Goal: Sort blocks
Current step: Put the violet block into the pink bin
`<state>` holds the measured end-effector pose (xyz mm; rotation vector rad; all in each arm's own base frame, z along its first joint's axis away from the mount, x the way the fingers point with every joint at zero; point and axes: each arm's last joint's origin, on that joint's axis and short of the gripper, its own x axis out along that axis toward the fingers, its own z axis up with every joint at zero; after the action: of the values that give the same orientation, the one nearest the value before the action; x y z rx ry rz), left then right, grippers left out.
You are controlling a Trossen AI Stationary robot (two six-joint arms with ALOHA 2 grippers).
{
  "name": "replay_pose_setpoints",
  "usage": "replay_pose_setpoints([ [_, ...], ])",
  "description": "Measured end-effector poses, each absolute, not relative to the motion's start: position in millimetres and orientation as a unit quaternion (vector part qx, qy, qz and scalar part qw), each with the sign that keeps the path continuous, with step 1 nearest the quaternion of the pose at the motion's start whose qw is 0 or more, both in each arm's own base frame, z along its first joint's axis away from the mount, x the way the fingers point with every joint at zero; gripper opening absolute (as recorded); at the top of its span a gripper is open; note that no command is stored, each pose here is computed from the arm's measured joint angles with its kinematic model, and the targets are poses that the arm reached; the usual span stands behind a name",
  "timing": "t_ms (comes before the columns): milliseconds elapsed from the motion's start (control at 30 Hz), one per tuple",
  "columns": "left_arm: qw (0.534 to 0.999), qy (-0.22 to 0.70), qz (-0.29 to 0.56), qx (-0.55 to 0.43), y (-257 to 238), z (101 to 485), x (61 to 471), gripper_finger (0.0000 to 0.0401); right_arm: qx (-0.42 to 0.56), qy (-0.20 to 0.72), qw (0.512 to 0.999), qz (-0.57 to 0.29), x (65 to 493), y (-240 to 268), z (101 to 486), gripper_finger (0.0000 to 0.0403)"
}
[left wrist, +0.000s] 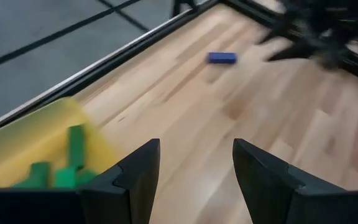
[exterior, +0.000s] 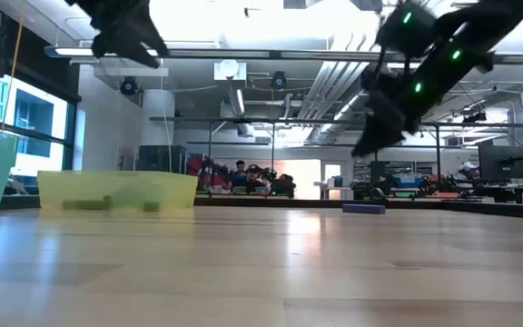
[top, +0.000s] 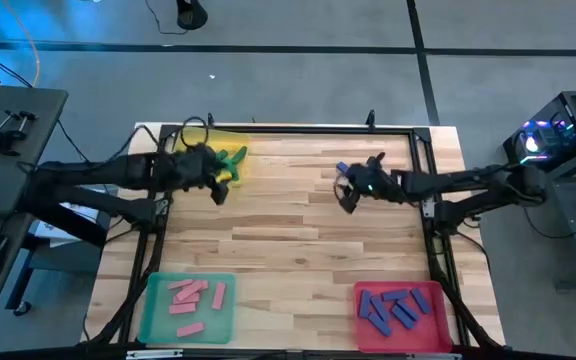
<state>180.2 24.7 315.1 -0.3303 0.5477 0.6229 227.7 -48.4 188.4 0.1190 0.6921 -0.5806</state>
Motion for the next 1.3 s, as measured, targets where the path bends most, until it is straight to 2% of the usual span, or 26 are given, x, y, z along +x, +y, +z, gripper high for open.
replay_pose_setpoints([
  [233,0.927,0.253,0.246,-0.129,-14.2,307.8,207.7,0.0188,0.101,0.416,0.833,-0.350,217.4,-94.9,159.6,0.0225],
  [500,0.945,0.232,0.201,-0.113,-58.7,294.9,232.9,0.0188,0.116,0.449,0.801,-0.378,217.7,-117.6,132.7,0.0229],
  [767,0.958,0.221,0.157,-0.094,-103.0,275.7,250.8,0.0188,0.133,0.472,0.792,-0.362,219.0,-128.5,114.1,0.0227],
  [933,0.961,0.200,0.170,-0.091,-123.2,265.2,256.3,0.0188,0.145,0.477,0.791,-0.354,218.7,-131.8,109.0,0.0184],
  [1133,0.959,0.151,0.223,-0.091,-145.8,256.0,254.3,0.0188,0.143,0.485,0.793,-0.339,218.3,-130.9,108.5,0.0071],
  [1300,0.955,0.125,0.256,-0.080,-167.0,239.9,250.8,0.0188,0.112,0.482,0.796,-0.348,223.5,-113.6,115.7,0.0070],
])
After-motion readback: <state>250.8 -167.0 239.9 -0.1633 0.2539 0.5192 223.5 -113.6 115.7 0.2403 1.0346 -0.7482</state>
